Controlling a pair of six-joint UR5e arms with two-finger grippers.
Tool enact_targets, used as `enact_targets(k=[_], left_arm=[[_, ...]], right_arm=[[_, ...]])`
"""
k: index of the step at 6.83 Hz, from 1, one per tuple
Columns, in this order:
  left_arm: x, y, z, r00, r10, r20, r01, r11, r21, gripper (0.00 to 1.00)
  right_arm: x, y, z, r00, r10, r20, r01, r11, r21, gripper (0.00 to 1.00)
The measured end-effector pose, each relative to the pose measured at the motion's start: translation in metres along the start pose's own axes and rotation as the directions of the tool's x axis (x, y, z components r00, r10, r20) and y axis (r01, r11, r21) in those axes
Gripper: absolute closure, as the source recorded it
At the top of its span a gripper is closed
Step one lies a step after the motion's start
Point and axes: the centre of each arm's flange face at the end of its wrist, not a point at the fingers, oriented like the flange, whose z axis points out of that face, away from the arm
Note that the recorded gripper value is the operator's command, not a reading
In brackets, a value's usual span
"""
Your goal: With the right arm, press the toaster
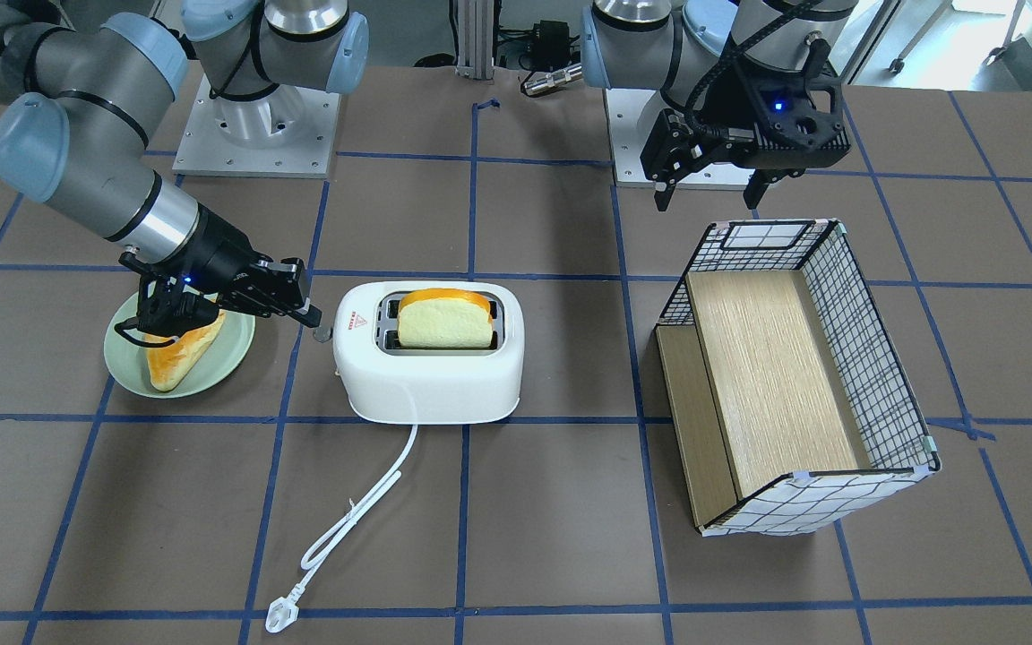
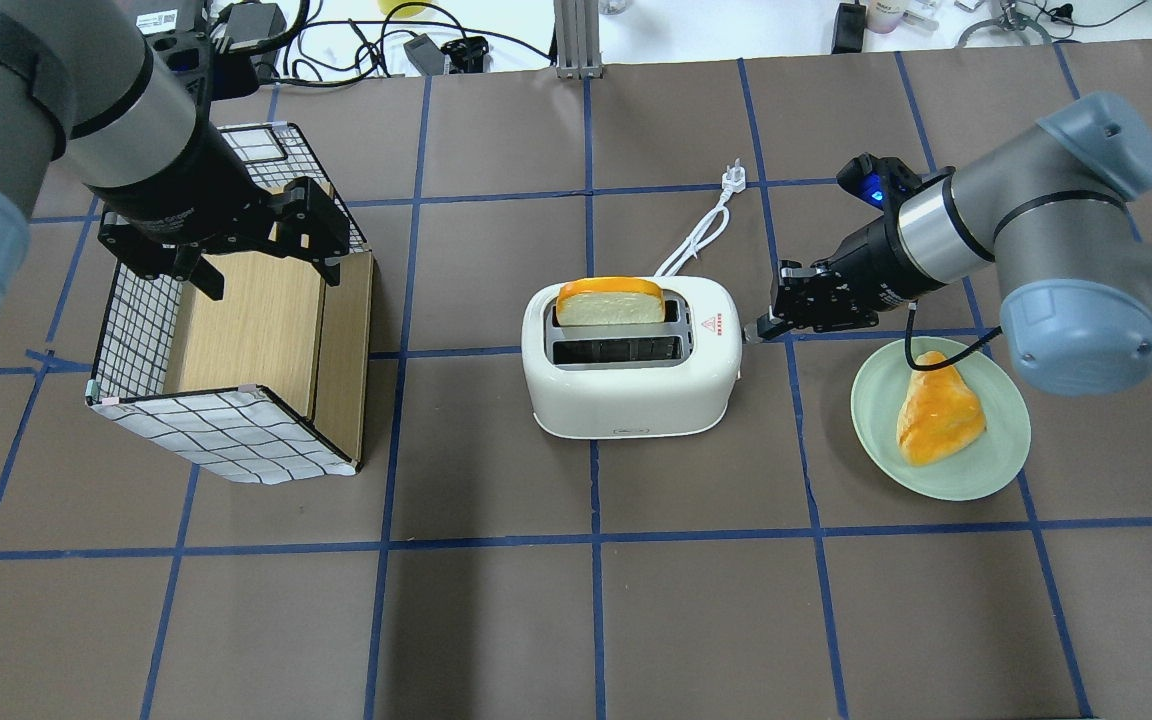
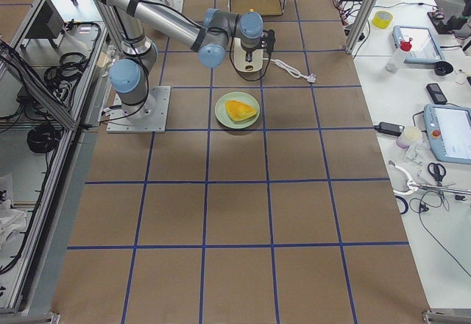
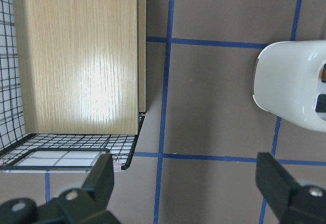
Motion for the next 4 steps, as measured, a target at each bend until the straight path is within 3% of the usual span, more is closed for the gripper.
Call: enact_targets(k=[4], left_arm=[[0.0,0.0,0.0,1.0,0.0,0.0,0.0,1.0,0.0,0.0]], right_arm=[[0.009,0.003,0.017,1.0,-0.02,0.024,0.02,1.0,-0.017,1.0]])
